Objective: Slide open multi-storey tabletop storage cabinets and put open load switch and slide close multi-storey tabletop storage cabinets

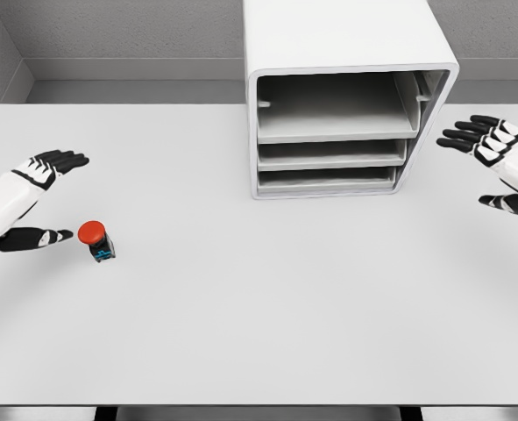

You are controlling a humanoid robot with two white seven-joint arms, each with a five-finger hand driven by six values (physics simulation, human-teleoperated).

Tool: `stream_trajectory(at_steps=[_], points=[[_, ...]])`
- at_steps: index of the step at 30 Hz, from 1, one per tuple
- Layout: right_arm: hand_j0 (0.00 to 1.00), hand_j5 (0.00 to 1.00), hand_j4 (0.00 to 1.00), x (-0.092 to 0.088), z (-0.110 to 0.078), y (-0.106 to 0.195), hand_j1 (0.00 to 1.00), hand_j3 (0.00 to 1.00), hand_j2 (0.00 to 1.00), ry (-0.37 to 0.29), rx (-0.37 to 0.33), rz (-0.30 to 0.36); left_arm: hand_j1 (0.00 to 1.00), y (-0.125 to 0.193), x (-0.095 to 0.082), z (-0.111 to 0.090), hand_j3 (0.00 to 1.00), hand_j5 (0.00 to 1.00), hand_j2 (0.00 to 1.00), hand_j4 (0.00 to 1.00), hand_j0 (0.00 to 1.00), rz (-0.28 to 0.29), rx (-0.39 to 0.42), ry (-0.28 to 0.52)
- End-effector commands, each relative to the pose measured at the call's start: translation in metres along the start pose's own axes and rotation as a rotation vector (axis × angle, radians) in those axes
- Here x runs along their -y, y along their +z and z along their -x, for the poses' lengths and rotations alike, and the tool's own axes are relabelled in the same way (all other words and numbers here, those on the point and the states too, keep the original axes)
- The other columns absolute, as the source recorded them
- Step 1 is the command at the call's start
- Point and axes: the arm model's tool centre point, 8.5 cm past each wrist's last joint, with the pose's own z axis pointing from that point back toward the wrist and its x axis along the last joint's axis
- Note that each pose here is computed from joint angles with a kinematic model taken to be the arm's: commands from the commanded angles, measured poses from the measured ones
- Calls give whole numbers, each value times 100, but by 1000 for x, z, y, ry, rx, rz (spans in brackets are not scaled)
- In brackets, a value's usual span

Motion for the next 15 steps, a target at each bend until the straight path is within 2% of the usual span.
stream_trajectory(at_steps=[1, 3, 5, 6, 7, 8, 10, 12, 14, 15], points=[[100, 100, 100, 1, -1, 0, 100, 100, 100, 1, 5, 4, 100, 0, 1, 1, 100, 100, 100, 100, 100, -4, -3, 8], [100, 100, 100, -1, -1, 0, 100, 100, 100, 2, 5, -8, 100, 0, 3, 0, 100, 100, 100, 100, 100, 0, -2, 7], [100, 100, 100, 0, -7, -5, 100, 100, 100, -5, 24, 7, 100, 1, 3, 1, 100, 100, 100, 100, 100, 4, -5, 7], [100, 100, 100, 0, -13, -8, 100, 100, 100, -8, 40, 17, 100, 2, 6, 2, 100, 100, 100, 100, 100, 51, -9, 4], [100, 100, 100, -7, -17, -13, 100, 100, 100, -19, 44, 35, 100, 4, 9, 5, 100, 100, 100, 100, 100, 125, -19, 5], [100, 100, 100, -13, -21, -17, 100, 100, 100, -27, 50, 47, 100, 8, 5, 9, 100, 100, 100, 100, 100, 168, -33, -5], [100, 100, 100, -23, -28, -27, 100, 100, 100, -48, 57, 83, 100, 13, 10, 12, 100, 100, 100, 100, 100, 284, -47, -3], [100, 100, 100, -26, -32, -31, 100, 100, 100, -45, 63, 90, 100, 15, 11, 13, 100, 100, 100, 100, 100, 318, -53, -3], [97, 97, 97, -29, -32, -38, 97, 97, 97, -43, 68, 39, 100, 22, 10, 17, 100, 100, 100, 100, 100, 383, -77, -3], [91, 91, 91, -32, -34, -40, 91, 91, 91, -52, 70, 31, 100, 23, 5, 17, 100, 100, 100, 100, 100, 347, -86, 3]])
